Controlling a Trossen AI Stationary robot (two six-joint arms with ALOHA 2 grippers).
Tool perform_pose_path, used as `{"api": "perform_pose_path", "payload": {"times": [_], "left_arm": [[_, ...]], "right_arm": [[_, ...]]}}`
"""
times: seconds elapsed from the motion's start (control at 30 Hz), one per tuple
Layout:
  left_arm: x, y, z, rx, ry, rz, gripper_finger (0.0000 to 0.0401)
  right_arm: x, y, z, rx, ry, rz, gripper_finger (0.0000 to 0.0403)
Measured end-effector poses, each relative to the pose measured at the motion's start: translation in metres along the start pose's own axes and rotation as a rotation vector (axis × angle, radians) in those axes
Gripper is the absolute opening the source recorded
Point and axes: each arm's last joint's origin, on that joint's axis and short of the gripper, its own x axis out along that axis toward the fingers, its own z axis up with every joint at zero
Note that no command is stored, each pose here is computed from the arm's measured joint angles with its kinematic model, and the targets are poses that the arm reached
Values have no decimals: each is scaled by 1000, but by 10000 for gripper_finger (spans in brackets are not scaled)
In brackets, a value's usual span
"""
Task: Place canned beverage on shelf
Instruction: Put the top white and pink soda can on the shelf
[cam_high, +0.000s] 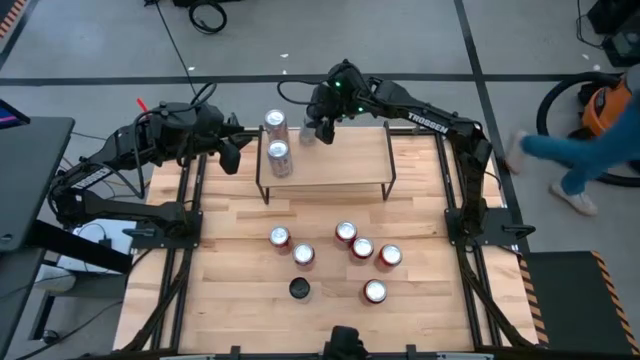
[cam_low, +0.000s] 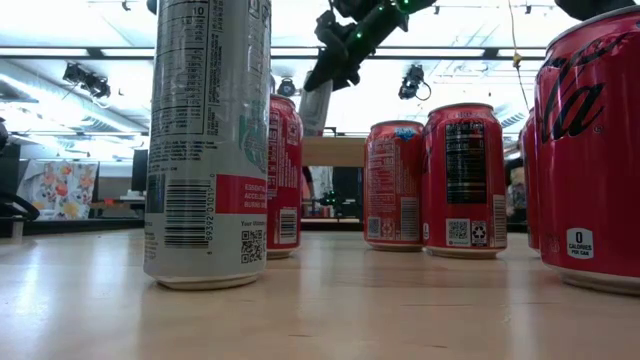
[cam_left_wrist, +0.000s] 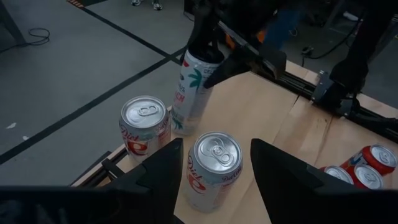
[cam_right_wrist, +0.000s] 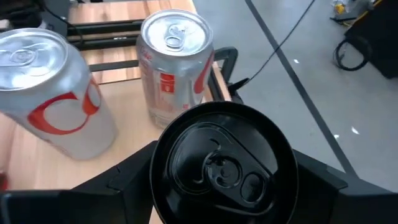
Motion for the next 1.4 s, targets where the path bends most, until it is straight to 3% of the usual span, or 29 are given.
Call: {"api": "perform_pose_path", "payload": {"times": [0.7, 1.03, 1.4], "left_arm": [[0, 0, 0, 3, 1, 0, 198], [0, 0, 0, 3, 2, 0, 198], [0, 0, 0, 3, 1, 0, 198]], "right_arm": [[0, 0, 4, -8, -42, 21, 306], [-1, 1, 5, -11, -58, 24, 341], [-36, 3, 19, -16, -141, -17, 346]]}}
